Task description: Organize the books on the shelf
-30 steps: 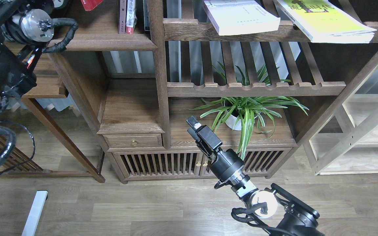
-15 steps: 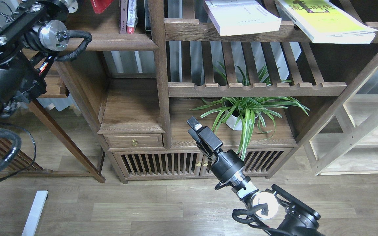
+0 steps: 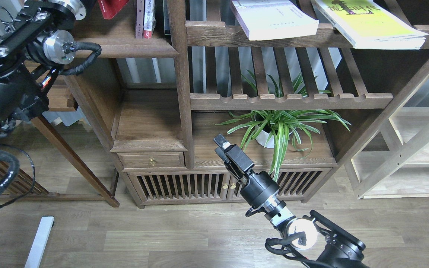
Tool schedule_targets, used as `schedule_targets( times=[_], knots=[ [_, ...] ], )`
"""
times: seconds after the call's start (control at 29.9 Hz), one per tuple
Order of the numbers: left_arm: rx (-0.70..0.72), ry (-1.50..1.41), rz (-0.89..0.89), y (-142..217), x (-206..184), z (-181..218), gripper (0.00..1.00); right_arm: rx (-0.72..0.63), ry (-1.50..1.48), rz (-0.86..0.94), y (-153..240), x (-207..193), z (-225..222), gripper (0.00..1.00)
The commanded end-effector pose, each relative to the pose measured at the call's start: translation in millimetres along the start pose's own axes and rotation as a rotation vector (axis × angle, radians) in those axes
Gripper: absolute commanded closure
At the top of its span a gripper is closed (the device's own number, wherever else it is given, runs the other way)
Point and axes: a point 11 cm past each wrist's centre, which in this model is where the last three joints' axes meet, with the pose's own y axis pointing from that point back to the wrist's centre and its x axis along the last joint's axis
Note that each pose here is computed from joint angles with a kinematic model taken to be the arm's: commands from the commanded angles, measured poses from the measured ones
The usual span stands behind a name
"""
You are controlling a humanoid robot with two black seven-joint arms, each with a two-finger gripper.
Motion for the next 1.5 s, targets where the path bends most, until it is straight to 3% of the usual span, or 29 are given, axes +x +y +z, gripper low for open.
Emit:
schedule_targets(
  times=[0.0, 0.7, 1.17, 1.47],
  knots=[
    [-0.025, -0.002, 0.014, 1, 5, -2, 0.90, 0.000, -0.002, 0.001, 0, 0, 0, 0.16],
    [0.015, 0.022, -0.008, 10, -13, -37, 0.90, 0.003, -0.016, 0.012, 8, 3, 4, 0.16],
    [-0.024, 0.008, 0.014, 14, -2, -41, 0.90, 0.002, -0.016, 0.012, 8, 3, 5, 0.16],
    [-0.014, 0.010, 0.019, 16, -1, -46, 0.82, 0.000, -0.016, 0.012, 8, 3, 5, 0.16]
  ],
)
